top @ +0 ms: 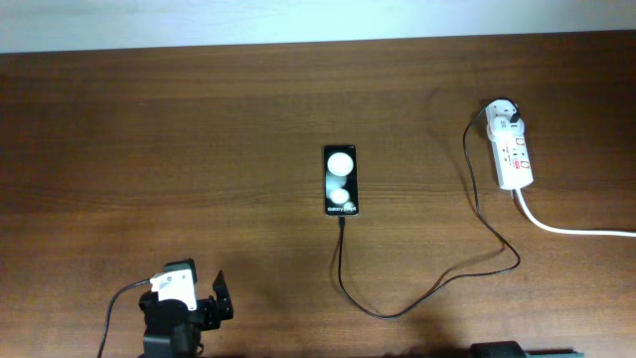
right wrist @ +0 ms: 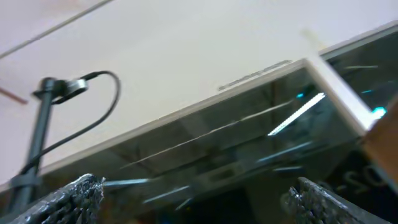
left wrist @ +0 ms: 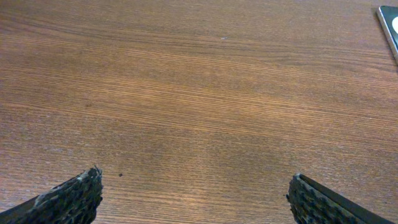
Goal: Plug charger to phone and switch on socket
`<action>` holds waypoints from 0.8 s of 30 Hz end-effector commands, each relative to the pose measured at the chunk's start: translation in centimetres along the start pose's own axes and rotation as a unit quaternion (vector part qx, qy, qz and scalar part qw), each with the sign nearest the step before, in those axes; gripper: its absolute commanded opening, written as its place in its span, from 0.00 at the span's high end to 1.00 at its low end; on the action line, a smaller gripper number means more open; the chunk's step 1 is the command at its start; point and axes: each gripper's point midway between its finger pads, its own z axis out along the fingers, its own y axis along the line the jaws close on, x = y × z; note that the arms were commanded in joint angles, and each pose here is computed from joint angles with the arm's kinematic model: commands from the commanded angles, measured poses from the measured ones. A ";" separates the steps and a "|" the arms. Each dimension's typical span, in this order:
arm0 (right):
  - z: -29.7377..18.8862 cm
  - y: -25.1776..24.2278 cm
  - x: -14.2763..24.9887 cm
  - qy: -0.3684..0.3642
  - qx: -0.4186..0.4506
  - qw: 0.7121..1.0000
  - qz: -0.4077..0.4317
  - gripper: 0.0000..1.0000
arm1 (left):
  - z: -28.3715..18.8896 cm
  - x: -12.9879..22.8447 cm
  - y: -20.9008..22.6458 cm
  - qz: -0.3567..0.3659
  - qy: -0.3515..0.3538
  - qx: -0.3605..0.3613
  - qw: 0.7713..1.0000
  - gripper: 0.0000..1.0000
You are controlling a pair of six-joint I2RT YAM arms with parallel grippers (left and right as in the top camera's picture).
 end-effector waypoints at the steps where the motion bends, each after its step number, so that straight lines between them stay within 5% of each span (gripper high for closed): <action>1: -0.3 -1.7 -0.4 -0.022 0.063 0.998 -0.012 0.01 | 0.1 0.1 -0.1 0.006 0.000 0.003 1.000 0.01; 12: 1.9 -4.6 4.5 -0.004 0.096 0.995 -0.019 0.01 | 0.1 0.1 -0.1 0.006 0.000 0.002 1.000 0.01; 24: 2.8 -11.1 23.2 0.144 0.105 0.984 -0.029 0.01 | 0.1 0.1 -0.1 0.006 0.000 0.002 1.000 0.01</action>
